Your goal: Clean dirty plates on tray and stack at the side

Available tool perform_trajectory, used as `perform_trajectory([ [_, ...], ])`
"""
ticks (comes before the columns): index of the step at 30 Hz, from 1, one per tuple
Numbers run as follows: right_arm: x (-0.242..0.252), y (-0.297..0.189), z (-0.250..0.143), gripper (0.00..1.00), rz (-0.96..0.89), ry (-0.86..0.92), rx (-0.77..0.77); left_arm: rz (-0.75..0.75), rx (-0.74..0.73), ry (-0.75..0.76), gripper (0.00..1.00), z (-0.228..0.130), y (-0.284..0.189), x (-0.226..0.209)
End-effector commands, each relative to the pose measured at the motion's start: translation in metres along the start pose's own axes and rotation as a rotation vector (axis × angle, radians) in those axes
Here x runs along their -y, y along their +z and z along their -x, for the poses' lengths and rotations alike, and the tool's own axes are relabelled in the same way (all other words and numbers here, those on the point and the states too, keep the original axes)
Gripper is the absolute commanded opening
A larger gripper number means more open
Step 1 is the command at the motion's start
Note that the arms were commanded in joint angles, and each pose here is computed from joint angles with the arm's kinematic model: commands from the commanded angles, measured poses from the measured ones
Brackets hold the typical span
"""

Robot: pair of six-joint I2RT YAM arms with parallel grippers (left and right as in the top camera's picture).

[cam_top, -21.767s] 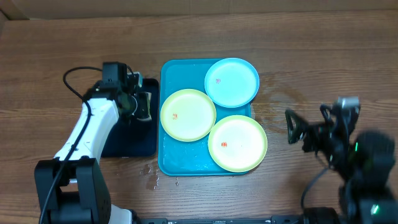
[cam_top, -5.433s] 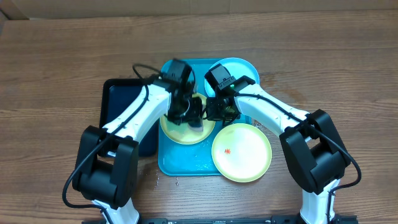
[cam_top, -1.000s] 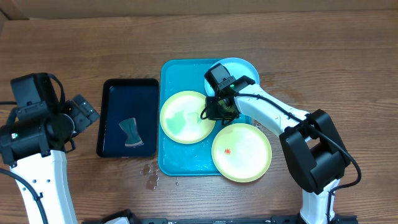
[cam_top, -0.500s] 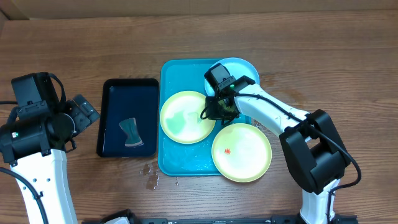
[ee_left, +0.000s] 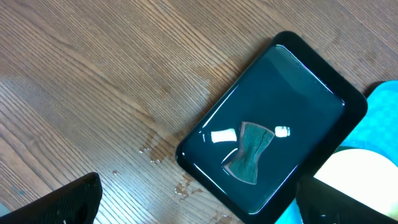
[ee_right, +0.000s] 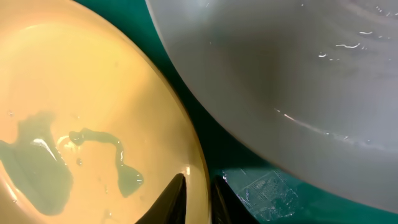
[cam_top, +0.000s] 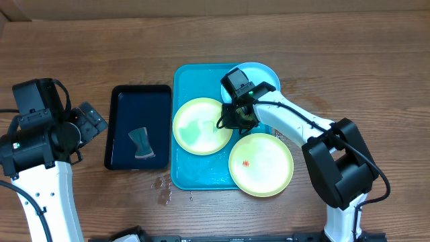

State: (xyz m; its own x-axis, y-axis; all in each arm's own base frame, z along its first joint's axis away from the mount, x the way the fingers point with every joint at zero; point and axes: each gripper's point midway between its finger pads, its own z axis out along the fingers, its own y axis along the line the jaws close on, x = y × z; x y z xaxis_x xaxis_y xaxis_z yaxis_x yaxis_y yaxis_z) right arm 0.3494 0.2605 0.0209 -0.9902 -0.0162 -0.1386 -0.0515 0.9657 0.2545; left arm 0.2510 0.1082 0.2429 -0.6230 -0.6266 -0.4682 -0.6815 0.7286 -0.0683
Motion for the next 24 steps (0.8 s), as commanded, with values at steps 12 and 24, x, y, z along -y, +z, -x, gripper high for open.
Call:
perform_trajectory([
  [12,-0.0038,0.0014,0.0005,0.16,0.009,-0.005,0.005,0.002,0.021,-0.023,1.0,0.0066,-0.0043,-0.0004],
  [24,-0.0032,0.0031,0.0001,0.15,0.01,-0.006,0.007,0.002,0.021,-0.023,1.0,0.0067,-0.0044,-0.0004],
])
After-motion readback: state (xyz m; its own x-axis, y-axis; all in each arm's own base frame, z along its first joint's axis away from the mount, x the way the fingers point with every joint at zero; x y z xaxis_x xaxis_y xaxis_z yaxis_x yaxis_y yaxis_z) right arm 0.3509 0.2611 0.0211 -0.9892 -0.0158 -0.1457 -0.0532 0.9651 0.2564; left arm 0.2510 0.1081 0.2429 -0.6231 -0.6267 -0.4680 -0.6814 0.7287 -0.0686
